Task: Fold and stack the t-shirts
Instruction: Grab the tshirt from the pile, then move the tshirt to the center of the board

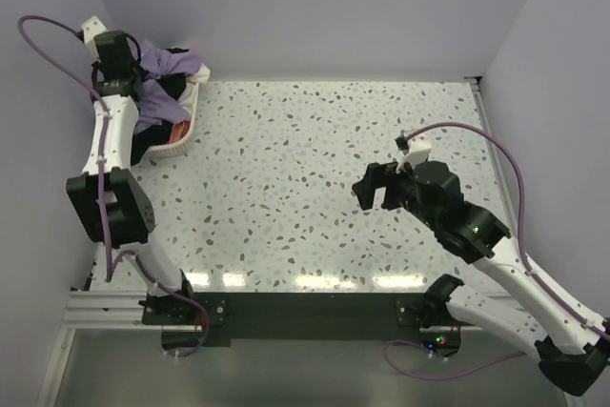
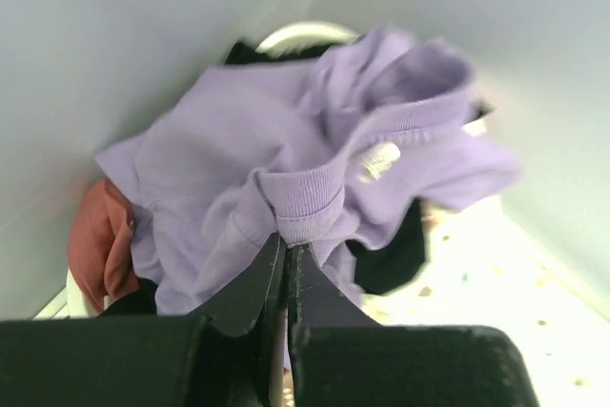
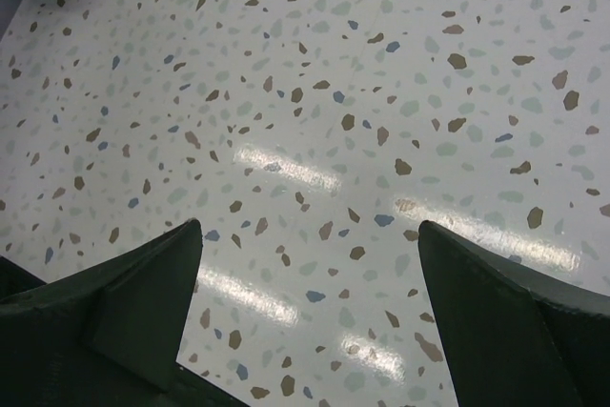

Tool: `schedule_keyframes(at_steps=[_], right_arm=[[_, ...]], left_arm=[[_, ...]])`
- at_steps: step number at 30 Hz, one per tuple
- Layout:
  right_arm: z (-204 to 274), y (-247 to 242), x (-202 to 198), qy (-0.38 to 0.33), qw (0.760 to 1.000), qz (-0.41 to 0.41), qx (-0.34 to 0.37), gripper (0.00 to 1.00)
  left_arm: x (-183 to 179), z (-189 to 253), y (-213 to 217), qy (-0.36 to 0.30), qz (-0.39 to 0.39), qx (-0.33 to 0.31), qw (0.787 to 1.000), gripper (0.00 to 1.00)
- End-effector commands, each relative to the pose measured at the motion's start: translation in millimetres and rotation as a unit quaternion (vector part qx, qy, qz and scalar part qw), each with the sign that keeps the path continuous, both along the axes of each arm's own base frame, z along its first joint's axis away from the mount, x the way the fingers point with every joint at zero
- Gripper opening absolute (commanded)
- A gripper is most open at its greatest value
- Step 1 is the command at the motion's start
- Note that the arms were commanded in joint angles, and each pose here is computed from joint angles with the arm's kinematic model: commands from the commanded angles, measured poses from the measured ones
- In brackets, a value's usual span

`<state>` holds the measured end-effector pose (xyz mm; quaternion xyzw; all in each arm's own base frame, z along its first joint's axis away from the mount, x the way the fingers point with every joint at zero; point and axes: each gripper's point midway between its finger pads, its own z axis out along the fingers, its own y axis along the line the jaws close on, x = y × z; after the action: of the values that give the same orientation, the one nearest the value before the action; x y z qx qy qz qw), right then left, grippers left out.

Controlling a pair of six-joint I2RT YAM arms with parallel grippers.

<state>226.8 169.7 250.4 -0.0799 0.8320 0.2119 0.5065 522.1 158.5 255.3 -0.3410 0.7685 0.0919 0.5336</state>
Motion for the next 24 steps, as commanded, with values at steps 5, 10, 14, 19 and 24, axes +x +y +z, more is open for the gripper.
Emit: schedule_keyframes(at_steps=[5, 10, 14, 19, 24], right_arm=[[35.8, 10.0, 7.8, -0.033, 0.999, 0.008, 0.027, 0.99], [52.4, 7.2, 14.9, -0.049, 0.999, -0.005, 0.023, 0.99], [70.6, 4.1, 19.4, -0.066, 0.997, -0.017, 0.026, 0.99], [80.5, 1.0, 20.7, -0.073, 0.997, -0.026, 0.027, 0.99], [87.8, -2.5, 19.2, -0.080, 0.996, -0.032, 0.034, 0.99]], left_arm=[[-43.0, 219.1, -59.6, -0.247, -0.108, 0.037, 0.962, 0.00], [-85.2, 297.5, -139.5, -0.328, -0.189, 0.066, 0.923, 0.00], [-133.7, 359.5, -189.3, -0.397, -0.252, 0.057, 0.881, 0.00], [-171.4, 388.3, -252.3, -0.432, -0.342, 0.031, 0.834, 0.00], [-189.2, 381.7, -298.4, -0.427, -0.410, 0.005, 0.806, 0.00]])
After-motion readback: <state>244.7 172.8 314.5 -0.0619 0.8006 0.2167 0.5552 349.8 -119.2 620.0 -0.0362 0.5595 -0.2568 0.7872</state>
